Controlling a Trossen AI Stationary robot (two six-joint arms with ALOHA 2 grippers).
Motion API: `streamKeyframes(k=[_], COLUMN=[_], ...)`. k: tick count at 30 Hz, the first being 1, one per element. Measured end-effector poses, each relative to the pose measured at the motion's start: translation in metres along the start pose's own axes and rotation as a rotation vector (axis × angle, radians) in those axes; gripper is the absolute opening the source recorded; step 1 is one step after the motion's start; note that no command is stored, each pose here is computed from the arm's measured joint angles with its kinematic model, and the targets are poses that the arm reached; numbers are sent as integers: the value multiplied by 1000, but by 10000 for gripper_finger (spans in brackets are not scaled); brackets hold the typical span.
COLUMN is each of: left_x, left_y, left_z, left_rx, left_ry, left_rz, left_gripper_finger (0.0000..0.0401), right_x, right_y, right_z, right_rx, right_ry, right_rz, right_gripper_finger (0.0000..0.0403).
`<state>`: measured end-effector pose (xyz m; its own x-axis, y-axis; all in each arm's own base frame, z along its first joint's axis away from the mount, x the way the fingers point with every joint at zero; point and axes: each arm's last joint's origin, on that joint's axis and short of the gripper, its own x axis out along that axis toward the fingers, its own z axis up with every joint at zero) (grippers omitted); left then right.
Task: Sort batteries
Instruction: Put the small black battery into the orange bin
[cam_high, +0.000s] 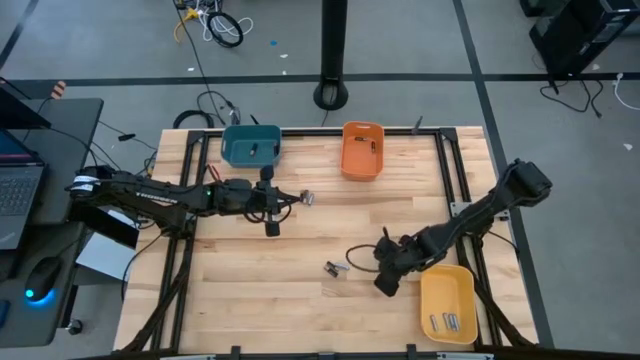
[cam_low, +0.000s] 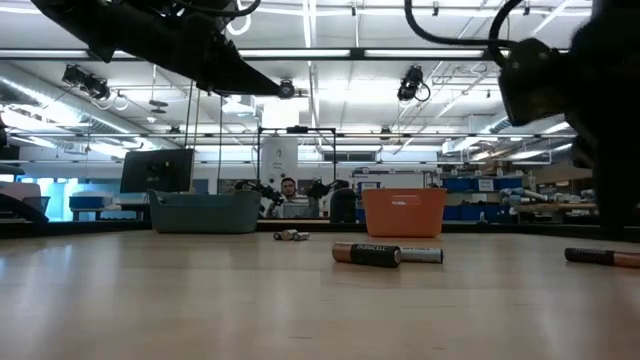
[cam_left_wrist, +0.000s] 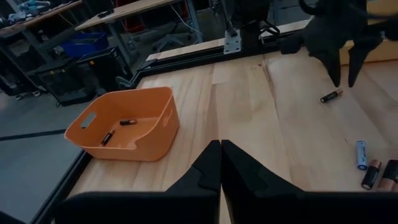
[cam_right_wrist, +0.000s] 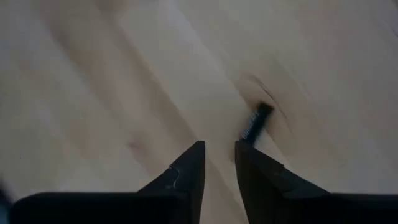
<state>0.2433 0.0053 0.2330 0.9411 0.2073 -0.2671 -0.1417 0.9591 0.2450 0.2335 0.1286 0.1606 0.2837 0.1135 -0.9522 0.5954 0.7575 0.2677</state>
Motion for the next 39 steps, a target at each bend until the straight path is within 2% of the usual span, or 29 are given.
streamKeyframes(k=[7, 19, 28, 35, 39], left_x=[0, 0, 0, 0, 0], left_y=[0, 0, 0, 0, 0], left_z=[0, 0, -1, -1, -2], left_rx=[-13, -13, -16, -15, -16], left_ry=[0, 1, 8, 14, 16], left_rz=[0, -1, -2, -4, -4], left_gripper_finger=[15, 15, 15, 15, 15], right_x=[9, 13, 17, 22, 23], right_y=[4, 3, -8, -17, -19], right_z=[-9, -5, -1, -4, -4], right_rx=[54, 79, 98, 93, 51], right_ry=[47, 5, -12, -7, 11], right_rz=[-190, -216, -262, -277, -279], right_gripper_finger=[101, 101, 101, 101, 100])
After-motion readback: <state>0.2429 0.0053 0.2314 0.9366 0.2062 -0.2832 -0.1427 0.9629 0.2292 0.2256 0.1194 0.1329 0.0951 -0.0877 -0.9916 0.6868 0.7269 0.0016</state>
